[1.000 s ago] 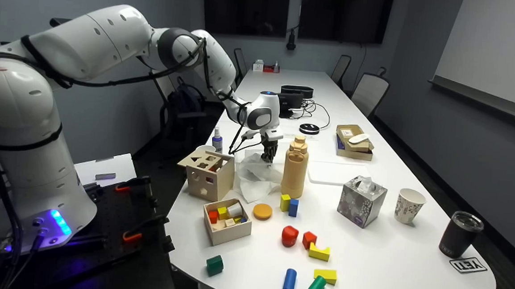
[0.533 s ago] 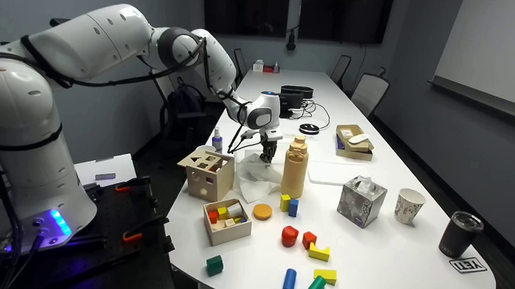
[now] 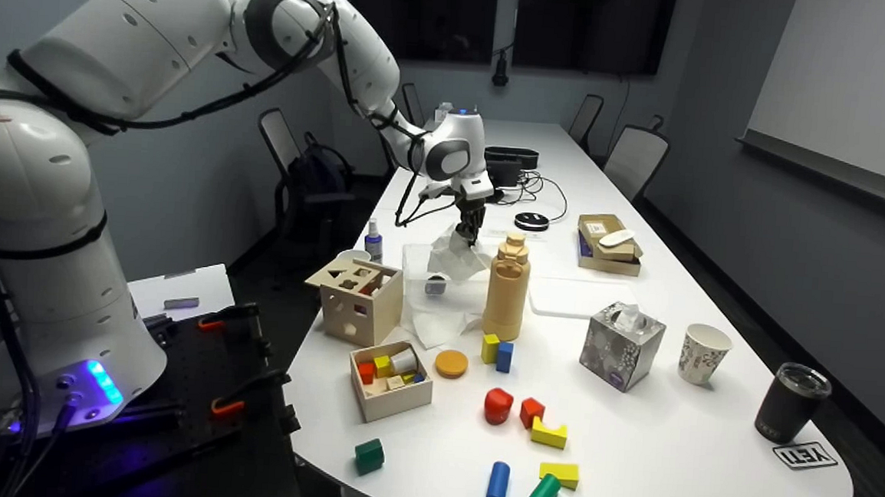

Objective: Pick up the wipe and clean the basket

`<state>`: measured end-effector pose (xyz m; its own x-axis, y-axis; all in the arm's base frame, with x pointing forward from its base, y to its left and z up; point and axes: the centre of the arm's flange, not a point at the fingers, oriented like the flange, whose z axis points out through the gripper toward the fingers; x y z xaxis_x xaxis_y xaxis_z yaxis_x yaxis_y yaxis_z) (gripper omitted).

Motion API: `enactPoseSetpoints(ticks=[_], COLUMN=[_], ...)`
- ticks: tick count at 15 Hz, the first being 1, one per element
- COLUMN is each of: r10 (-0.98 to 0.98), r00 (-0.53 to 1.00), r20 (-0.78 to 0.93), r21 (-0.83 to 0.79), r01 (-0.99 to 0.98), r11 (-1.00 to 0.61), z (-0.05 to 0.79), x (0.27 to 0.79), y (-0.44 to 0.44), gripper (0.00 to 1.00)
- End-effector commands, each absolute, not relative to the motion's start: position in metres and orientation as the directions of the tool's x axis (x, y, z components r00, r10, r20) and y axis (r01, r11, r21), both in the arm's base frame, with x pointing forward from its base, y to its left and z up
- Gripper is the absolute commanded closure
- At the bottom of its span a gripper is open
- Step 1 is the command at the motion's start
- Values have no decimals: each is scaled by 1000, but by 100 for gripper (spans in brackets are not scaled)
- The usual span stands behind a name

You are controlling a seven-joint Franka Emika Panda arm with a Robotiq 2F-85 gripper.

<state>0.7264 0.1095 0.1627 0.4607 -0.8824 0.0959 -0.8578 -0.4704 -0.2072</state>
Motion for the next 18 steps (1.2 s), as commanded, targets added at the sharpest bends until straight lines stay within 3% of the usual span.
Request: enactPoseSetpoints(ticks=[1,6,10,15,18], r10=[-891,-924,-934,-894,-887], r00=[437,282,64,-180,-190], r20=[123,259,350,411,420], r21=[-299,-539,-627,-555,-406], r01=[-840,-752,-726,-827,-914], r11=[-453,-380,-285,-89,4], z=[250,363,424,396,340], x=[695,700,693,652,623], y=[94,35,-74,-245,-294], gripper=[99,99,99,99,99])
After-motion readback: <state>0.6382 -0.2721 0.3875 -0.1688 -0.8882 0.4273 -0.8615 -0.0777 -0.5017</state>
